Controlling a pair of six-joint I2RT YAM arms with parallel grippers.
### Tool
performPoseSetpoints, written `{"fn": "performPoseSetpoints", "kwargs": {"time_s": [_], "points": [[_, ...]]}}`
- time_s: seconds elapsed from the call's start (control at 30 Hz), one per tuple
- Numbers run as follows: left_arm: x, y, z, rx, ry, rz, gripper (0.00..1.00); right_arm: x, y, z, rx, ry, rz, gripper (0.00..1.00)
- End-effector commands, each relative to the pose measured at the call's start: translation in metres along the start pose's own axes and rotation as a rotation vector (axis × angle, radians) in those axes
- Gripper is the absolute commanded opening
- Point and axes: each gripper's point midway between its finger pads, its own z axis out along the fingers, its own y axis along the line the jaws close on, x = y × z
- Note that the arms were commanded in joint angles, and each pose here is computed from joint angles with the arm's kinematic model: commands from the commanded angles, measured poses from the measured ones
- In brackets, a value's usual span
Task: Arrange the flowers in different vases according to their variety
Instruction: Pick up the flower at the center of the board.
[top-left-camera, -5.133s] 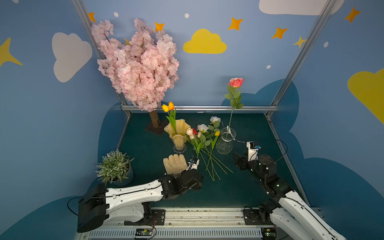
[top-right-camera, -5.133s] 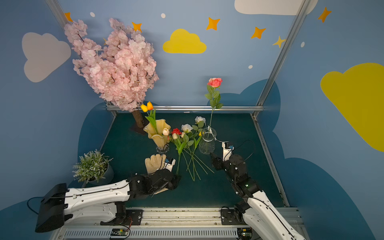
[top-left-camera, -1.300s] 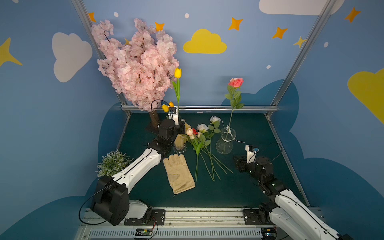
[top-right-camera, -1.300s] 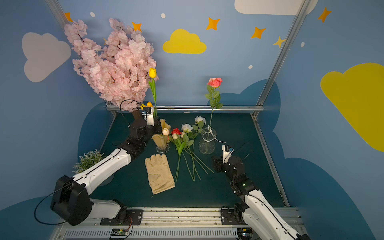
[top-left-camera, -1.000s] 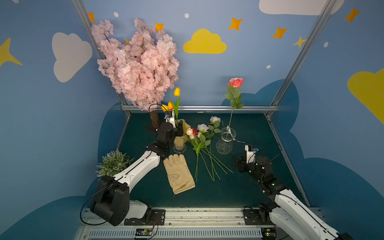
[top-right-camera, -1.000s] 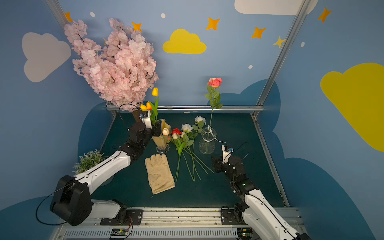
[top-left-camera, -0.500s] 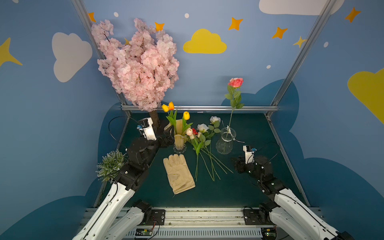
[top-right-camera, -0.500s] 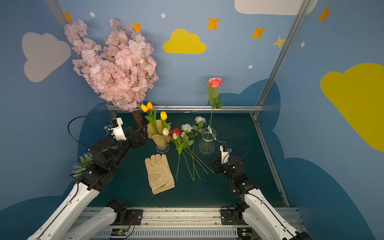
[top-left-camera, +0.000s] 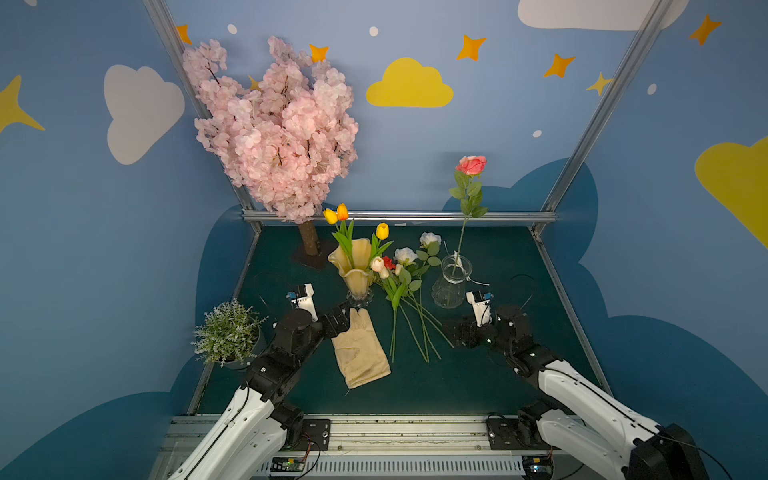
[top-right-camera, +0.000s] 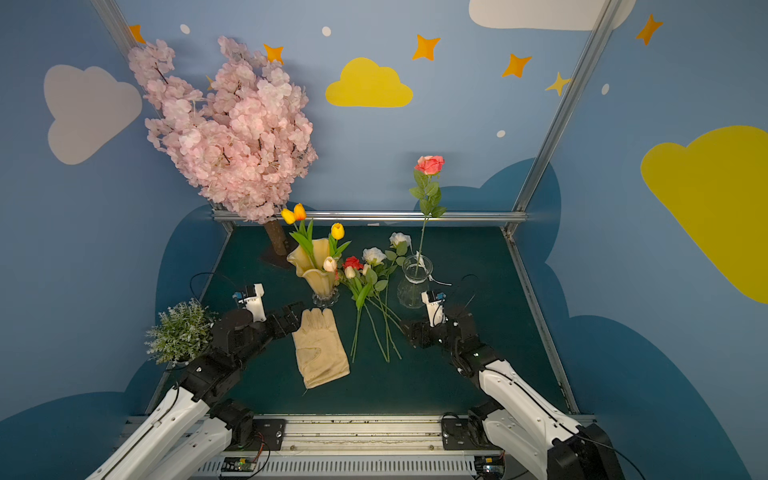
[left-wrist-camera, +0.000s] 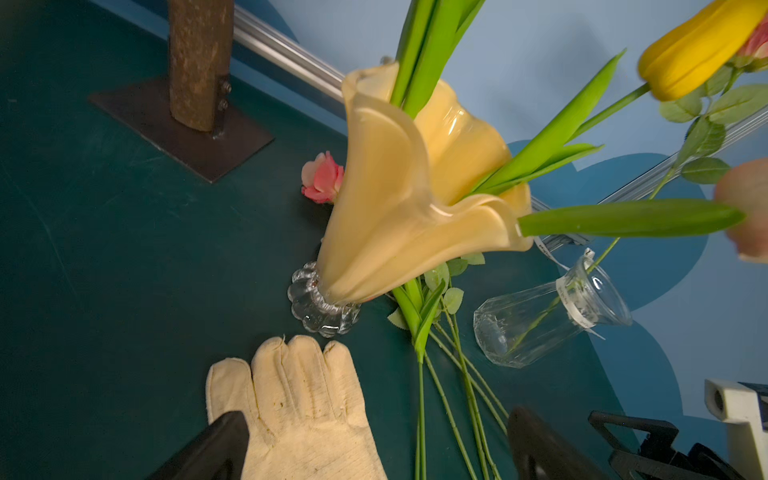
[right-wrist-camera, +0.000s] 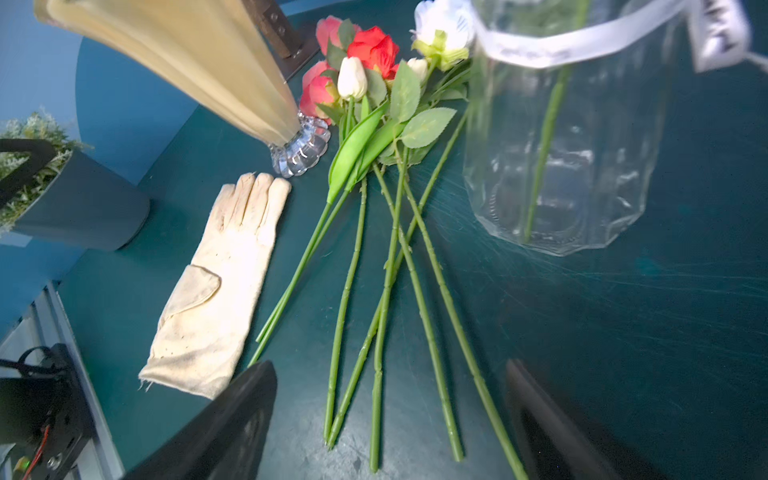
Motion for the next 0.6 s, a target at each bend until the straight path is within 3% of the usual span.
{"fn": "performPoseSetpoints", "kwargs": {"time_s": [0.0, 0.13, 0.27, 0.33, 0.43, 0.57], "points": [[-0.005, -0.007, 0.008, 0.044, -0.041, -0.04, 1.0, -0.012, 0.017, 0.008, -0.038, -0.003, -0.064, 0.92], [0.006, -0.003, 0.025, 0.04, -0.022, -0.028, 1.0, -0.006, 0.024, 0.024, -0.011, 0.075, -0.089, 0.87], [0.016, 0.005, 0.039, 0.029, -0.021, 0.034, 1.0, -0.007, 0.027, 0.034, 0.055, 0.152, -0.079, 0.69], [0.018, 0.008, 0.042, 0.015, -0.019, 0.059, 1.0, -0.006, 0.026, 0.041, 0.079, 0.179, -0.063, 0.67], [0.019, 0.011, 0.043, -0.003, -0.016, 0.076, 1.0, -0.011, 0.026, 0.054, 0.116, 0.216, -0.053, 0.55], [0.01, 0.016, 0.035, -0.037, -0.058, 0.1, 1.0, -0.013, 0.025, 0.074, 0.163, 0.286, -0.051, 0.52]]}}
